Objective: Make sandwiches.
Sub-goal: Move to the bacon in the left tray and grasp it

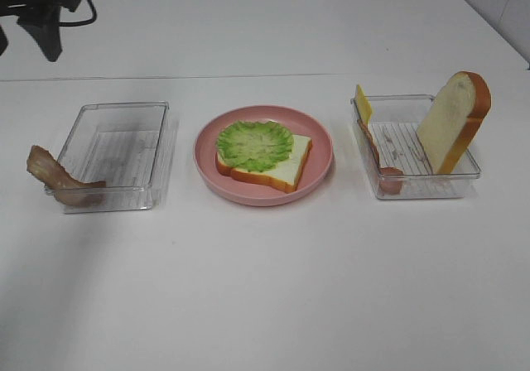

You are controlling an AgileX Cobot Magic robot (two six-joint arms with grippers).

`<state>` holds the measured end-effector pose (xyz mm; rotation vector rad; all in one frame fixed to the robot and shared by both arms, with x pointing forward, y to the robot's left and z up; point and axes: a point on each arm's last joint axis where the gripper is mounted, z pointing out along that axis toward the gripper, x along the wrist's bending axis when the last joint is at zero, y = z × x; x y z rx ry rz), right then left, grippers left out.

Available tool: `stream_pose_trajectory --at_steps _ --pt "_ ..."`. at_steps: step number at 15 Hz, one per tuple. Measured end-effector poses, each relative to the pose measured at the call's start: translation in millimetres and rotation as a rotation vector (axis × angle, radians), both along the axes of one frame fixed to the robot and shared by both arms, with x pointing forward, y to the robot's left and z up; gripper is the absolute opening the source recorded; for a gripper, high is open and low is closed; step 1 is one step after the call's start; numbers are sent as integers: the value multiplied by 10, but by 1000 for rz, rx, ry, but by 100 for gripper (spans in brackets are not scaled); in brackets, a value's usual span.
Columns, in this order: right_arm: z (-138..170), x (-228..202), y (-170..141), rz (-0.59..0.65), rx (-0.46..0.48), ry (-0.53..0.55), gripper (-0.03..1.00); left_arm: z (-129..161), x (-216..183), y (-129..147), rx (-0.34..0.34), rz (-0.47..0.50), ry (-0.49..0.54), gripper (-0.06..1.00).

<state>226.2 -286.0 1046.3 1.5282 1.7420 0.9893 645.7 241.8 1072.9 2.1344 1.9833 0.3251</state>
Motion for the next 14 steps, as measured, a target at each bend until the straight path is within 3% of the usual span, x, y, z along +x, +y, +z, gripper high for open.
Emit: stream_pose_trajectory --at_steps 5,8,11,14 --pt "0 0 0 0 0 0 80 -278 -319 371 10 135 137 62" --pt "0 0 0 0 0 0 80 -569 -368 358 -22 160 142 62" --pt "0 0 0 0 0 0 80 -734 -297 279 -116 187 80 62" --pt "0 0 0 0 0 0 80 -980 -240 267 -117 195 138 62"
